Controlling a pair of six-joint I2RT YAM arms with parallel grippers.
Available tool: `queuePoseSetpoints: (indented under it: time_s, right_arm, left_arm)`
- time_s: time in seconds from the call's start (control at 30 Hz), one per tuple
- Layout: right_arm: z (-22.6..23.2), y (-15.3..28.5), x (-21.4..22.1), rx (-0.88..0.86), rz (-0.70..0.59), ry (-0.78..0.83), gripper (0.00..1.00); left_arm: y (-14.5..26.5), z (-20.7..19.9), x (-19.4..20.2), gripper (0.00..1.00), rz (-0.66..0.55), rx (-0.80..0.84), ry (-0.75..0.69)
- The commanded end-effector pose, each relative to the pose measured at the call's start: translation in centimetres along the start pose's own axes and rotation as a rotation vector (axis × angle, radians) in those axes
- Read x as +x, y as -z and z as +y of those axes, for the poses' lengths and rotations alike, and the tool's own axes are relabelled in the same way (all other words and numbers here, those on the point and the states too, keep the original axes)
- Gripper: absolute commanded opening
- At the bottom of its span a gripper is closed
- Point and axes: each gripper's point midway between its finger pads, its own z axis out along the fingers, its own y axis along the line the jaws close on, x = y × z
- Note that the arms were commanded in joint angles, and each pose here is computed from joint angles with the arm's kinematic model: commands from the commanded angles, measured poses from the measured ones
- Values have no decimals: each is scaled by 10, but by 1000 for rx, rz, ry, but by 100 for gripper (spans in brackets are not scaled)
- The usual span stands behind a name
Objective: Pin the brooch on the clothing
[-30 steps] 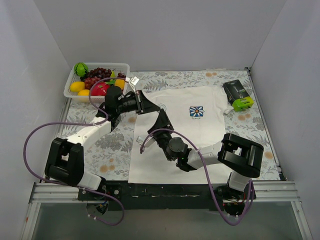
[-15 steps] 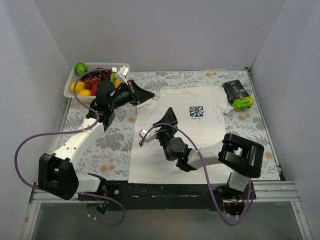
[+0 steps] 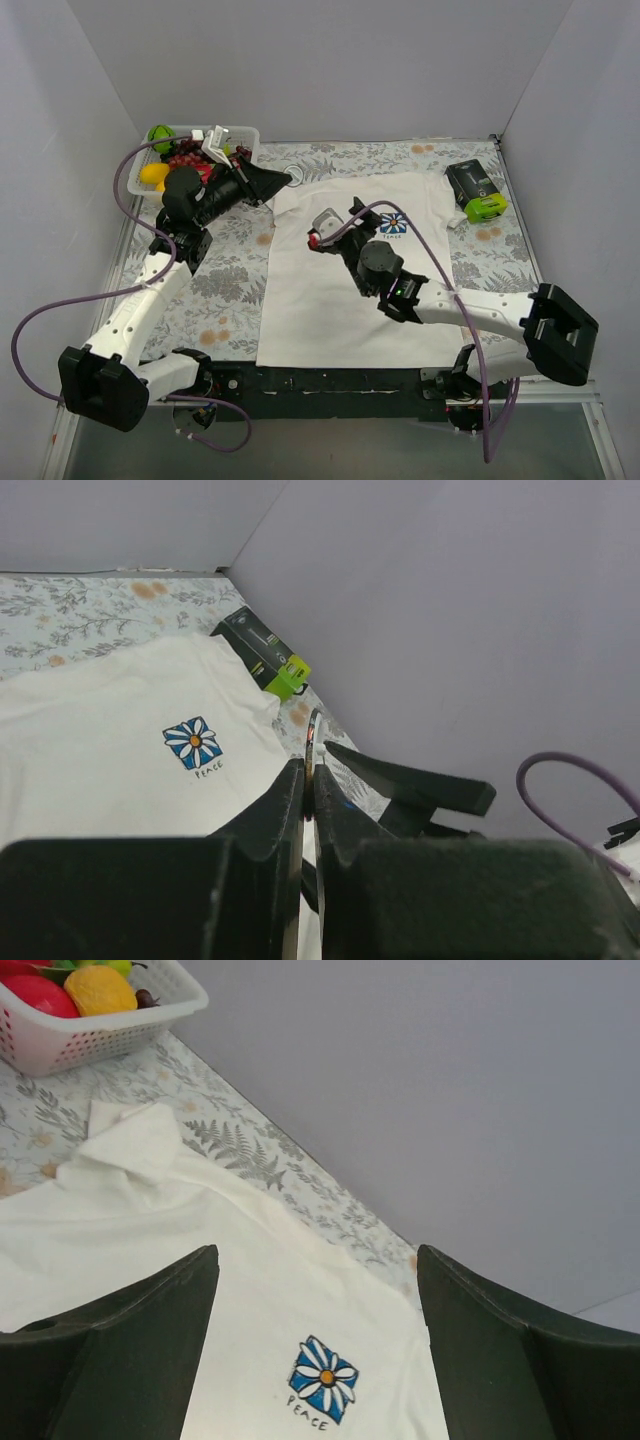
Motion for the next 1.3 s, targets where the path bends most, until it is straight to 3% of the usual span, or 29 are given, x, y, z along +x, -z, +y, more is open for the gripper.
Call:
queuePoseSetpoints:
  time_s: [0.0, 0.33, 0.83, 0.93, 1.0, 1.17, 1.27]
  right_arm:
    - [6, -1, -5, -202, -12, -363, 87]
    - [-43, 6, -22, -354, -115, -674, 87]
    - [-33, 22, -60, -780, -228, -931, 93]
    - [-31, 27, -70, -843, -259, -954, 91]
    - [-30, 29, -76, -870, -277, -962, 82]
    - [-32, 34, -90, -943, -313, -960, 72]
    - [-28, 37, -94, -997, -312, -973, 72]
  left_arm:
    - [11, -6, -1, 0, -2, 10, -45]
    - [23, -20, 36, 0, 117, 164, -60]
    - [38, -24, 64, 0, 208, 256, -153]
    - [40, -23, 71, 0, 234, 273, -153]
    - [42, -24, 77, 0, 269, 304, -152]
    - [45, -23, 87, 0, 326, 331, -175]
    - [48, -25, 90, 0, 344, 354, -181]
